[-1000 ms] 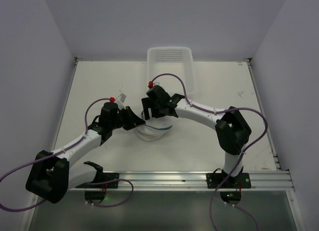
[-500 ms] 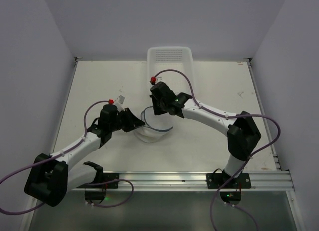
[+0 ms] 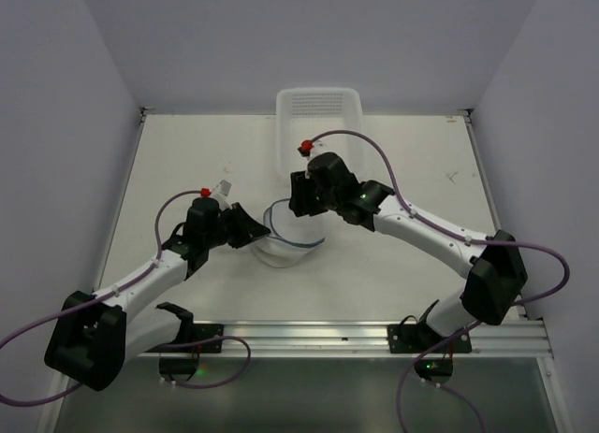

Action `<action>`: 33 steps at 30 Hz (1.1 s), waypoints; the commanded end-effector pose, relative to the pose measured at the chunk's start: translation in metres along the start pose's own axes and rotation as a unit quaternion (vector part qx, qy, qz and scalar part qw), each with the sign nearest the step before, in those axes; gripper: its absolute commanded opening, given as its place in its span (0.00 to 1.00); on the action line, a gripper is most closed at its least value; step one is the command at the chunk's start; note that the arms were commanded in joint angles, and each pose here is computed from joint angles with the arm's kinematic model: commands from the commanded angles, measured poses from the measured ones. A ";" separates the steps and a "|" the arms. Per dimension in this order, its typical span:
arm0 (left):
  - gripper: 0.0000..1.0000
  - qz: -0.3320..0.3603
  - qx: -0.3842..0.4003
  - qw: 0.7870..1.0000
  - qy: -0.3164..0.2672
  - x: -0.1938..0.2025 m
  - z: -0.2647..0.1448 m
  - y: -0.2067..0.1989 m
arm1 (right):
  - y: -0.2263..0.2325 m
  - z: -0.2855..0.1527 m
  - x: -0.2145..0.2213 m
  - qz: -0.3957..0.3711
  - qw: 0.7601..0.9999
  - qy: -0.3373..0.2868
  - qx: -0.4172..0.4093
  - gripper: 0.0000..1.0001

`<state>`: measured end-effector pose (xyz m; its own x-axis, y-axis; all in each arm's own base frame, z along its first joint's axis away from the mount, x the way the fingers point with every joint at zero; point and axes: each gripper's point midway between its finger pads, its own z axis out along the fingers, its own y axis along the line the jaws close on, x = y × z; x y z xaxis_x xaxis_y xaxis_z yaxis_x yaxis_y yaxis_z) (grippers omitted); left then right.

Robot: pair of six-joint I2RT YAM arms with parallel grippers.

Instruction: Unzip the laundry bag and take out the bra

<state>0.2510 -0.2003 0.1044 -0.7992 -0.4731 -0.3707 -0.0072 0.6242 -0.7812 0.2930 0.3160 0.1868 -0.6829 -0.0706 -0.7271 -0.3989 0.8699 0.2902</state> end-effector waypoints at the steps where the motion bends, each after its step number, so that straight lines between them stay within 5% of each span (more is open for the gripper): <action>1: 0.24 0.002 0.000 1.000 -0.007 -0.002 0.001 0.001 | 0.034 0.002 -0.008 -0.022 0.997 -0.006 -0.072 0.49; 8: 0.21 -0.003 -0.013 1.000 -0.003 0.004 0.005 0.014 | 0.037 0.040 0.011 -0.065 0.997 0.024 -0.029 0.91; 11: 0.20 -0.004 -0.016 1.000 -0.002 0.005 0.007 0.016 | 0.033 0.051 0.015 -0.082 0.996 0.031 0.003 0.96; 33: 0.20 -0.015 -0.025 1.000 0.000 0.006 0.015 0.024 | 0.026 0.086 0.032 -0.169 0.978 0.050 0.115 0.99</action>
<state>0.2505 -0.1989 0.0781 -0.8136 -0.4748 -0.3356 -0.0573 0.6398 -0.7664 0.3068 0.3725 0.0993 -0.6370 -0.4014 -0.6581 -0.4812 0.8740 -0.0673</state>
